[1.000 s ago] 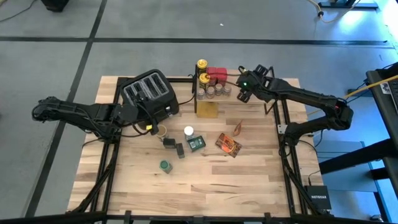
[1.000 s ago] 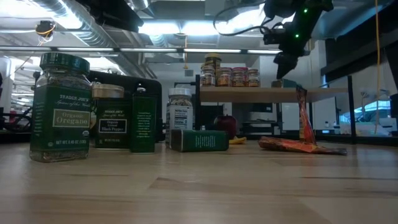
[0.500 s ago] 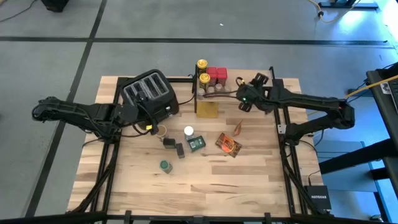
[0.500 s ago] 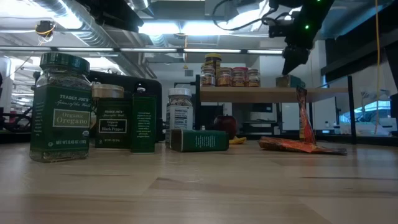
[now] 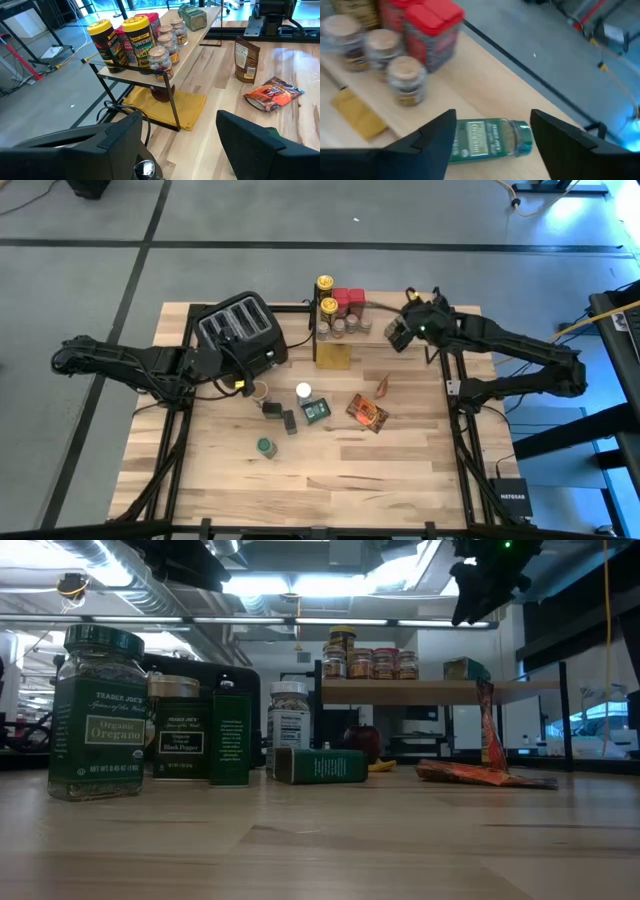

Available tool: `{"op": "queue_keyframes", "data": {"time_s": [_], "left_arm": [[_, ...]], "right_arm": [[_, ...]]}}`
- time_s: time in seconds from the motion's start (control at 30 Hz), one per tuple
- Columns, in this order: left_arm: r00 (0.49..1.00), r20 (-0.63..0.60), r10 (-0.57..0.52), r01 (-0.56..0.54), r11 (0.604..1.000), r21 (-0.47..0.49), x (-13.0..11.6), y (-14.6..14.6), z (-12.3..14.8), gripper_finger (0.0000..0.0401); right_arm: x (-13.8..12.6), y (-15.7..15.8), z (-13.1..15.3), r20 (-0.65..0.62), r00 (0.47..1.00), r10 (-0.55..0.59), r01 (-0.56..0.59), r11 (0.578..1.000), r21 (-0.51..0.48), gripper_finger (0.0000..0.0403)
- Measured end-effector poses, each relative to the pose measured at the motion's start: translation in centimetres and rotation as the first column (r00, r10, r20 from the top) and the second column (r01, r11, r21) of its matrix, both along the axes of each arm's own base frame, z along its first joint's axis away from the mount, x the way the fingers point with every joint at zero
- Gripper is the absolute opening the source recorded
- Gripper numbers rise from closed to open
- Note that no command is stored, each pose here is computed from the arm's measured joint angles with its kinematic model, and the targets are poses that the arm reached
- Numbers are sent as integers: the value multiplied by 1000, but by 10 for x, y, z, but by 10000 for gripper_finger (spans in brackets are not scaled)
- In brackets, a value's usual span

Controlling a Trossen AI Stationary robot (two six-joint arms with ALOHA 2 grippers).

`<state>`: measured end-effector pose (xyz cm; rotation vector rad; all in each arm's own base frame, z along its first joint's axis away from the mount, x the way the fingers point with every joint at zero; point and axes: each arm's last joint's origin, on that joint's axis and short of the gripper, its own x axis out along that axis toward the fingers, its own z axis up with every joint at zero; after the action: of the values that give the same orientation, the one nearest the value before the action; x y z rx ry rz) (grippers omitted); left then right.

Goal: Shelf spices
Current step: Put the green seasoning bottle on the shelf

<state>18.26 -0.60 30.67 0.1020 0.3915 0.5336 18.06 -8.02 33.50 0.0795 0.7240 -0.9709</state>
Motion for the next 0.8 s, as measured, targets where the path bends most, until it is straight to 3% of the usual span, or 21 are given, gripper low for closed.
{"op": "queue_keyframes", "data": {"time_s": [0.2, 0.4, 0.57, 0.8], "left_arm": [[1000, 0, 0, 0, 1000, 0, 0, 0, 0, 249], [1000, -2, -1, 1, 1000, 0, 0, 0, 0, 249], [1000, -1, 0, 0, 1000, 0, 0, 0, 0, 249], [1000, 1, -1, 1, 1000, 0, 0, 0, 0, 249]], "right_arm": [[-11, -28, -3, 90, 983, -159, 149, 983, 110, 333], [-11, -41, -27, 195, 954, -228, 175, 951, 256, 369], [-12, -41, -48, 177, 946, -272, 222, 940, 259, 371], [-12, -42, -54, 165, 946, -279, 236, 942, 238, 372]]}}
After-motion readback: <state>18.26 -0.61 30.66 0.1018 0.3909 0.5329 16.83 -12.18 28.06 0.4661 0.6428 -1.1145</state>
